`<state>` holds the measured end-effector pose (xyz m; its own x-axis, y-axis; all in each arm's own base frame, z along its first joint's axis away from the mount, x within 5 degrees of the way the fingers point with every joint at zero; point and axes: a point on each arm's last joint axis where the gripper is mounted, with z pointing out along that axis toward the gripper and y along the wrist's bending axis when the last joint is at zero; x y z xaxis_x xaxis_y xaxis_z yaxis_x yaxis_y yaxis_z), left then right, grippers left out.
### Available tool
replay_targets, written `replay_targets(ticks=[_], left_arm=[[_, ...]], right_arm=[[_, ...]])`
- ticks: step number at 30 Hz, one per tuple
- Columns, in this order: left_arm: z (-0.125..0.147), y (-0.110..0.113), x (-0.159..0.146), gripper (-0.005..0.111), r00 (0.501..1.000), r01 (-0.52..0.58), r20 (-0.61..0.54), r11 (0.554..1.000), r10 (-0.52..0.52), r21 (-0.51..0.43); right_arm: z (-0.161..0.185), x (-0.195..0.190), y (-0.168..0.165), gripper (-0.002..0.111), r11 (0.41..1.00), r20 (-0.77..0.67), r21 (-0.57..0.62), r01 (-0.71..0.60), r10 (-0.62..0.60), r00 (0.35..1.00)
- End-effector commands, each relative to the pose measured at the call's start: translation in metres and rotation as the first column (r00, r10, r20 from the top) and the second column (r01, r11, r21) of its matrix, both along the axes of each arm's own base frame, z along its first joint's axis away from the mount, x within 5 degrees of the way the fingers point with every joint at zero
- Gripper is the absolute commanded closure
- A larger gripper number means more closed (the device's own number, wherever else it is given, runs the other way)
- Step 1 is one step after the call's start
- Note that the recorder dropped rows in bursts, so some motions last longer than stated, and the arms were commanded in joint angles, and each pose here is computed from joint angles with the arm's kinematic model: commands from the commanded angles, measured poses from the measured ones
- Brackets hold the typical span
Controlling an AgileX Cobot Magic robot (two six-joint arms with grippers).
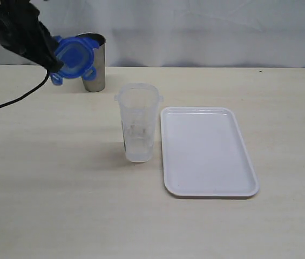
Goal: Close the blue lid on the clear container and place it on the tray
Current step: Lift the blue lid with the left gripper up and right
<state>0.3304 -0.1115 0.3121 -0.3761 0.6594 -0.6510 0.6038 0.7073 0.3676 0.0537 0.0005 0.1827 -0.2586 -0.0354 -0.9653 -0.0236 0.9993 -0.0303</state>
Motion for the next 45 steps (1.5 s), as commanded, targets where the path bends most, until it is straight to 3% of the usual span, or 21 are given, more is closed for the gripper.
replay_targets(ticks=[1, 4, 11, 19, 31, 37, 45], left_arm=[[0.019, -0.017, -0.003, 0.107, 0.986, 0.023, 0.166, 0.999, -0.015, -0.046], [0.024, -0.034, -0.006, 0.107, 0.966, 0.093, 0.245, 0.996, -0.087, -0.014], [0.031, -0.065, -0.018, 0.107, 0.871, 0.247, 0.374, 0.942, -0.319, 0.228], [0.014, -0.084, -0.019, 0.107, 0.804, 0.317, 0.340, 0.836, -0.488, 0.448], [-0.009, -0.100, -0.006, 0.107, 0.765, 0.372, 0.353, 0.817, -0.539, 0.441], [-0.016, -0.101, -0.004, 0.107, 0.825, 0.350, 0.333, 0.875, -0.457, 0.334], [-0.019, -0.097, -0.004, 0.107, 0.851, 0.333, 0.293, 0.879, -0.436, 0.342]], right_arm=[[0.000, 0.000, 0.000, 0.104, 1.000, 0.006, 0.002, 0.000, 0.000, 1.000], [0.000, 0.000, 0.000, 0.104, 1.000, 0.006, 0.002, 0.000, 0.000, 1.000], [0.000, 0.000, 0.000, 0.104, 1.000, 0.006, 0.002, 0.000, 0.000, 1.000], [0.000, 0.000, 0.000, 0.104, 1.000, 0.006, 0.002, 0.000, 0.000, 1.000], [0.000, 0.000, 0.000, 0.104, 1.000, 0.006, 0.002, 0.000, 0.000, 1.000], [0.000, 0.000, 0.000, 0.104, 1.000, 0.006, 0.002, 0.000, 0.000, 1.000], [0.000, 0.000, 0.000, 0.104, 1.000, 0.006, 0.002, 0.000, 0.000, 1.000]])
